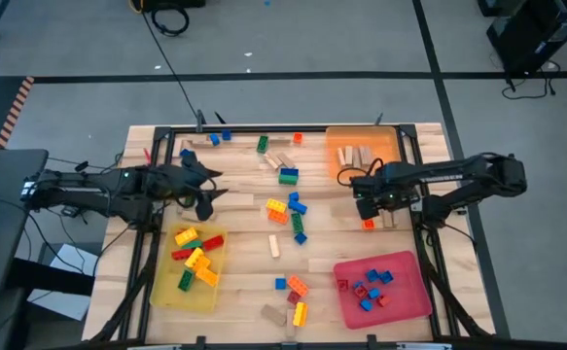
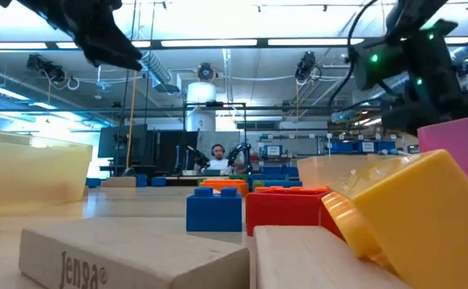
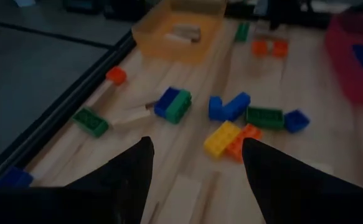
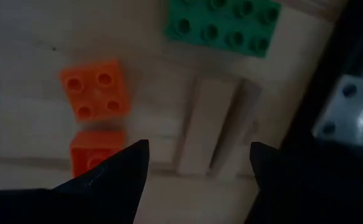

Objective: Sort blocks by size
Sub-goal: Put the brown block into the orange bin

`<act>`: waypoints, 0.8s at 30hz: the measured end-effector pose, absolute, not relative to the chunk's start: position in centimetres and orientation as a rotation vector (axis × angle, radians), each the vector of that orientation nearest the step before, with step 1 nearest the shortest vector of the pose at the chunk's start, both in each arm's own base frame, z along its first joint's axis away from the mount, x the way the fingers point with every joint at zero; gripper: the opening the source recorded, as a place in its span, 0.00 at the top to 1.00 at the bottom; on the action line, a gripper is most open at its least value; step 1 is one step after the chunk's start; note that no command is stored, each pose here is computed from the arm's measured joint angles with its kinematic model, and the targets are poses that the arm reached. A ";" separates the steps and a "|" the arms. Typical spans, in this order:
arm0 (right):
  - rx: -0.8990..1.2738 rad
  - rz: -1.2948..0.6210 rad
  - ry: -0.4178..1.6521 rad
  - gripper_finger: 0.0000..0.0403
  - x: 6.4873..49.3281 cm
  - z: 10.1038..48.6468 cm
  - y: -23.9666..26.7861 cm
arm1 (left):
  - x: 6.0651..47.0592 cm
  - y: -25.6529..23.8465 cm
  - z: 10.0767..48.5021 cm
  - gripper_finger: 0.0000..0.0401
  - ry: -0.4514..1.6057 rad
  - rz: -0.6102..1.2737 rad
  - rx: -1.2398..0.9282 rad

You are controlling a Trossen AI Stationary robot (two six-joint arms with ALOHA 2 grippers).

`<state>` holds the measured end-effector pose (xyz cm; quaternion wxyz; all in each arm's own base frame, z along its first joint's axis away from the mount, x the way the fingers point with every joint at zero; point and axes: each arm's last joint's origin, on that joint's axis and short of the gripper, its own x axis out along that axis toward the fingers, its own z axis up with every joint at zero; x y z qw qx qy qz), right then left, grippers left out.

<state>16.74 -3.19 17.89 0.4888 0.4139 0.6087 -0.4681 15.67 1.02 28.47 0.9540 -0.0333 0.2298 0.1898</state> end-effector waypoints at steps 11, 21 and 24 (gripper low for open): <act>0.997 -1.058 1.482 0.29 15.9 14.6 -3.9 | 15.9 1.0 28.9 0.37 0.399 0.401 -0.164; 1.018 -1.019 1.465 0.36 15.3 13.1 -3.7 | 16.0 1.0 29.1 0.37 0.378 0.403 -0.183; 1.022 -1.011 1.454 0.47 15.4 13.0 -3.7 | 16.0 1.0 29.1 0.37 0.379 0.403 -0.183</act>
